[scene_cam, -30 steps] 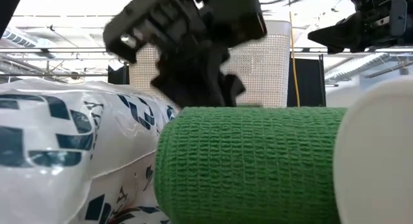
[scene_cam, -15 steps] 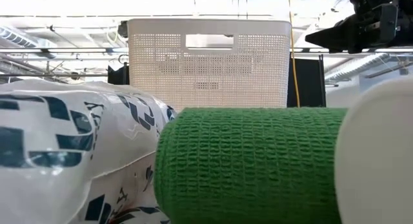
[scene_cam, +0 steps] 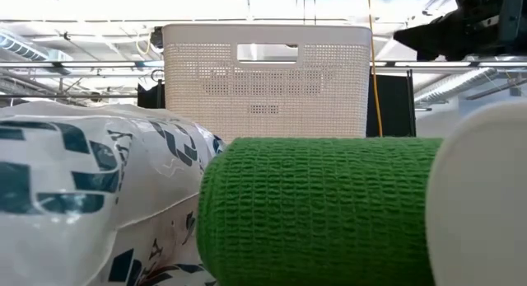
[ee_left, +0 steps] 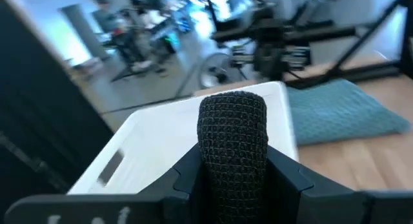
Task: Pick & place medical supplies in basket/bin
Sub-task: Put the black bandage into the bin
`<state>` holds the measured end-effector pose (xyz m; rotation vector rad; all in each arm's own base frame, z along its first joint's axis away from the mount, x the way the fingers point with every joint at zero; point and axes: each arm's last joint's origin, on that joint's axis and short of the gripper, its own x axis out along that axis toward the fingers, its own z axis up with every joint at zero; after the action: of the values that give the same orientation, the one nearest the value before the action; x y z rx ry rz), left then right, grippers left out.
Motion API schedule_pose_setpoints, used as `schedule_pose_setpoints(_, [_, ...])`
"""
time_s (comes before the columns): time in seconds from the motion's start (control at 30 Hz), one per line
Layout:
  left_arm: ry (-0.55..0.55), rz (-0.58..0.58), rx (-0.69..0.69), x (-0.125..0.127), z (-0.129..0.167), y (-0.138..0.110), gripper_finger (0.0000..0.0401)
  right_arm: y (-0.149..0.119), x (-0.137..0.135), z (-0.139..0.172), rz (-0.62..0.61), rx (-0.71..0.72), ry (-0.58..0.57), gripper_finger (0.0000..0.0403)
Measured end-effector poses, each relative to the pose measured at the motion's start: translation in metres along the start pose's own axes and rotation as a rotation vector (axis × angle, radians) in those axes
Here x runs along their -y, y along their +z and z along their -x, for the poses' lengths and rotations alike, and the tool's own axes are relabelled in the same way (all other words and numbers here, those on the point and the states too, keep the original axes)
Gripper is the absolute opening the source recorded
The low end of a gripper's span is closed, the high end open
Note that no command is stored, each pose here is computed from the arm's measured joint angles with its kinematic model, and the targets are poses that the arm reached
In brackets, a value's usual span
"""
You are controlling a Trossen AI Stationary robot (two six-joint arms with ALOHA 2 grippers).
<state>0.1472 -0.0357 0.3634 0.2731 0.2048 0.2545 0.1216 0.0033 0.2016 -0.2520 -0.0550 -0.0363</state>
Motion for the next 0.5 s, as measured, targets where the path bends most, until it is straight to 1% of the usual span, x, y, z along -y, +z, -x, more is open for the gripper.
schedule_pose_setpoints(0.07, [0.032, 0.045, 0.021, -0.003, 0.005, -0.025, 0.0112, 0.001, 0.000, 0.000, -0.001, 0.015, 0.017, 0.0000])
schedule_pose_setpoints(0.1, [0.028, 0.057, 0.031, -0.002, 0.005, -0.038, 0.0113, 0.001, -0.001, 0.000, -0.001, 0.015, 0.024, 0.0000])
schedule_pose_setpoints(0.2, [-0.042, 0.080, 0.104, 0.003, 0.005, -0.072, 0.0113, 0.000, -0.002, -0.001, -0.005, 0.011, 0.049, 0.0000])
schedule_pose_setpoints(0.23, [-0.046, 0.095, 0.140, 0.005, 0.004, -0.081, 0.0113, 0.000, -0.002, -0.001, -0.005, 0.009, 0.049, 0.0000])
schedule_pose_setpoints(0.37, [0.023, 0.153, 0.236, 0.005, 0.001, -0.108, 0.0113, -0.002, -0.002, -0.003, -0.006, -0.006, 0.053, 0.0000])
schedule_pose_setpoints(0.43, [0.047, 0.170, 0.245, 0.004, 0.000, -0.120, 0.0113, -0.003, -0.002, -0.003, -0.005, -0.013, 0.057, 0.0000])
schedule_pose_setpoints(0.5, [0.048, 0.186, 0.247, 0.003, -0.003, -0.128, 0.0113, -0.003, -0.003, -0.004, -0.005, -0.019, 0.059, 0.0000])
